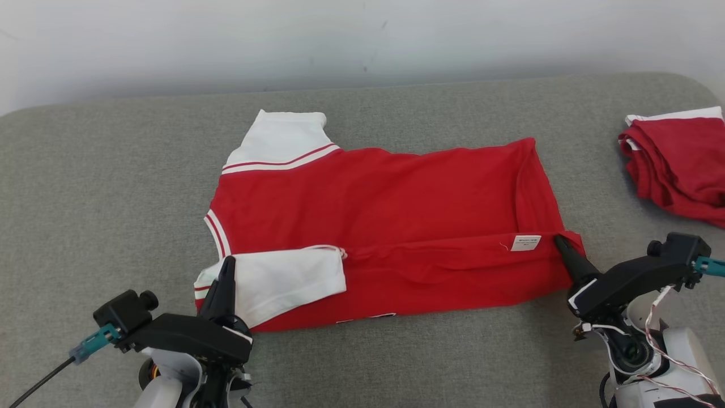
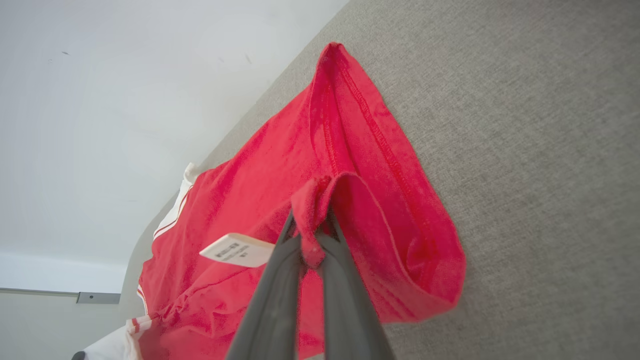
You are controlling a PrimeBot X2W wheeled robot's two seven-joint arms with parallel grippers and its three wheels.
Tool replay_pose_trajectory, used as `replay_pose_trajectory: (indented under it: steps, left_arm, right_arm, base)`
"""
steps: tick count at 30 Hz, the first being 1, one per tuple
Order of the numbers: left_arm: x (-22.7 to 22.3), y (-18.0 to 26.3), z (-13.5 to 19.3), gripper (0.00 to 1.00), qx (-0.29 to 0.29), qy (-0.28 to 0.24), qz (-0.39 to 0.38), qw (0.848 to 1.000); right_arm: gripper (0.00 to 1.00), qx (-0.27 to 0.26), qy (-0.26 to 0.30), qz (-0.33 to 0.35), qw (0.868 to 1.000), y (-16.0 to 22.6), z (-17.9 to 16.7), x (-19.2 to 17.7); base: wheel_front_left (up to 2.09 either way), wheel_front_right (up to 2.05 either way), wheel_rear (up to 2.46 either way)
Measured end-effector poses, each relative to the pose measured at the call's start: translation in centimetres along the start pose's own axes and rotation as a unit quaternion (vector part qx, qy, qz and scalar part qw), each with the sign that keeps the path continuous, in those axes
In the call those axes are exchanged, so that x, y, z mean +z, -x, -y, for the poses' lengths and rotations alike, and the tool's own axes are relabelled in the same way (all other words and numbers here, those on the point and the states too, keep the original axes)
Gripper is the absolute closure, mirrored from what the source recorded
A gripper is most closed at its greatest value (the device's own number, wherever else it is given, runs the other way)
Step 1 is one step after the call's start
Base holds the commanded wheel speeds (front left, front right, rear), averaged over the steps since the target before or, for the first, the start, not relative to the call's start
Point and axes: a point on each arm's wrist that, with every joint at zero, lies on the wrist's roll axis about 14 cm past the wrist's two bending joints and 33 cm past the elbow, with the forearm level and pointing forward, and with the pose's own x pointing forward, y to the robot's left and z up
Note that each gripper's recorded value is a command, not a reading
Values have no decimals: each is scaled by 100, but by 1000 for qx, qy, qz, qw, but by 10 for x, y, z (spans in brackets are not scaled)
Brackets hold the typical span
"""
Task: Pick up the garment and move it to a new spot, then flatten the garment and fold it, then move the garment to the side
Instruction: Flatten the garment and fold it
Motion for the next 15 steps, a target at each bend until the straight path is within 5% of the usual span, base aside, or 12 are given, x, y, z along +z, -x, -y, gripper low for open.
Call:
replay_pose_trajectory:
  steps: [1, 15]
  left_arm:
    - [0, -1, 2, 0, -6, -17, -1, 1000]
    - [15, 24, -31, 0, 23, -74, 45, 996]
  right_arm:
    - [0, 1, 6, 1, 1000, -2, -2, 1]
    - [0, 4, 164, 38, 986, 21, 6, 7]
  base:
    - [0, 0, 0]
    - [0, 0, 0]
